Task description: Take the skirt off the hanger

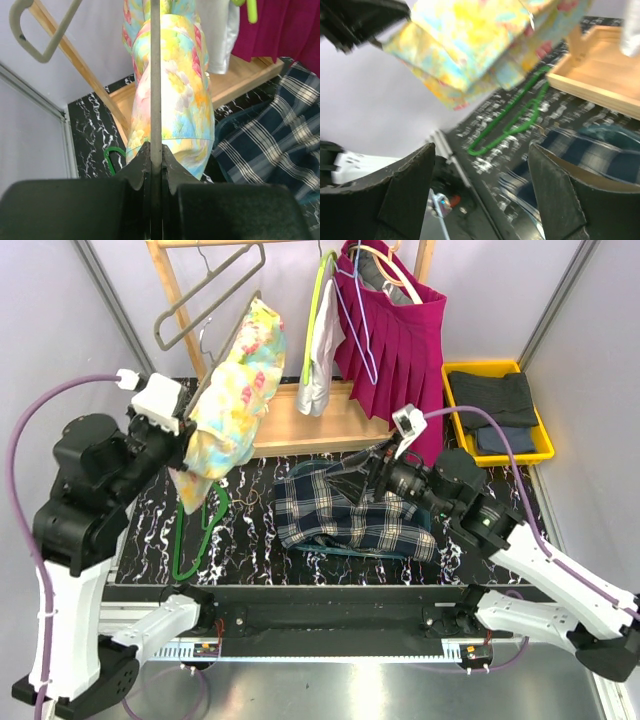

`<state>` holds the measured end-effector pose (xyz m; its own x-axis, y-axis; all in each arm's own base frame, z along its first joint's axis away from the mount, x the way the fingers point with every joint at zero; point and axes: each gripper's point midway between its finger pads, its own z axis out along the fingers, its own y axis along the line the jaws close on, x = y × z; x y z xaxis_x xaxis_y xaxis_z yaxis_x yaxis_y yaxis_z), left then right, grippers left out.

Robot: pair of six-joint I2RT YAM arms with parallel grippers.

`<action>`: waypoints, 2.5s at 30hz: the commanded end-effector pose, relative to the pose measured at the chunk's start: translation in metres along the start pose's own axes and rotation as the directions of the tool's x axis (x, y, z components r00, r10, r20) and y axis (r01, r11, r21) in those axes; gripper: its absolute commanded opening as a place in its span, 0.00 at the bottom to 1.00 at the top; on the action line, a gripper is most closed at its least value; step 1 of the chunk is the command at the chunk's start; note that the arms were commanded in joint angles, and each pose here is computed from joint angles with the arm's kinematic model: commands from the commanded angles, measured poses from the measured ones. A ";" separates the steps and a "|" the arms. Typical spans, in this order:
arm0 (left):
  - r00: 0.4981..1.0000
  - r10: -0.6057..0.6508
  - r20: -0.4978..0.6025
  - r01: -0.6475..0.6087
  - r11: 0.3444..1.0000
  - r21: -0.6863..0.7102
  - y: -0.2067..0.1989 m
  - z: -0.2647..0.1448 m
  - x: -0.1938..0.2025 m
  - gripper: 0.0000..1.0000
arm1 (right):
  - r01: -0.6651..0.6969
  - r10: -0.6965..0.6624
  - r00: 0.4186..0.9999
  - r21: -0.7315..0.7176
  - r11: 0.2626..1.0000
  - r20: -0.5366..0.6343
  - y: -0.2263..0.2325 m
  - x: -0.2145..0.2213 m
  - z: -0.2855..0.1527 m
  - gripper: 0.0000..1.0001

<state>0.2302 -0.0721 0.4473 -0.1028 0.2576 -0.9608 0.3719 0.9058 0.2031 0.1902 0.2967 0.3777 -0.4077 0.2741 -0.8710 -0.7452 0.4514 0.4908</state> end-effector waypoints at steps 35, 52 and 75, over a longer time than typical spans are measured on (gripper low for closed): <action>0.963 -0.160 0.215 0.087 0.946 0.314 -0.053 -0.070 -0.071 0.00 | -0.297 0.467 0.868 -0.579 0.759 0.168 0.072 -0.066 0.056 0.78; 0.978 -0.080 0.191 0.041 0.979 0.200 -0.036 -0.055 -0.047 0.00 | 0.026 0.180 0.891 -0.443 0.896 0.417 0.107 -0.158 -0.030 0.00; 1.000 0.020 -0.005 -0.019 1.000 0.012 -0.013 -0.002 0.053 0.00 | 0.224 -0.040 0.756 -0.201 0.954 0.653 0.157 -0.263 -0.175 0.00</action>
<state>0.2176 -0.0819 0.3712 -0.2004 0.2862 -0.9370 0.4588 0.8724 0.1683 0.0721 0.1427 0.6825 0.0519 0.7643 -0.6428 -0.9333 0.2661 0.2411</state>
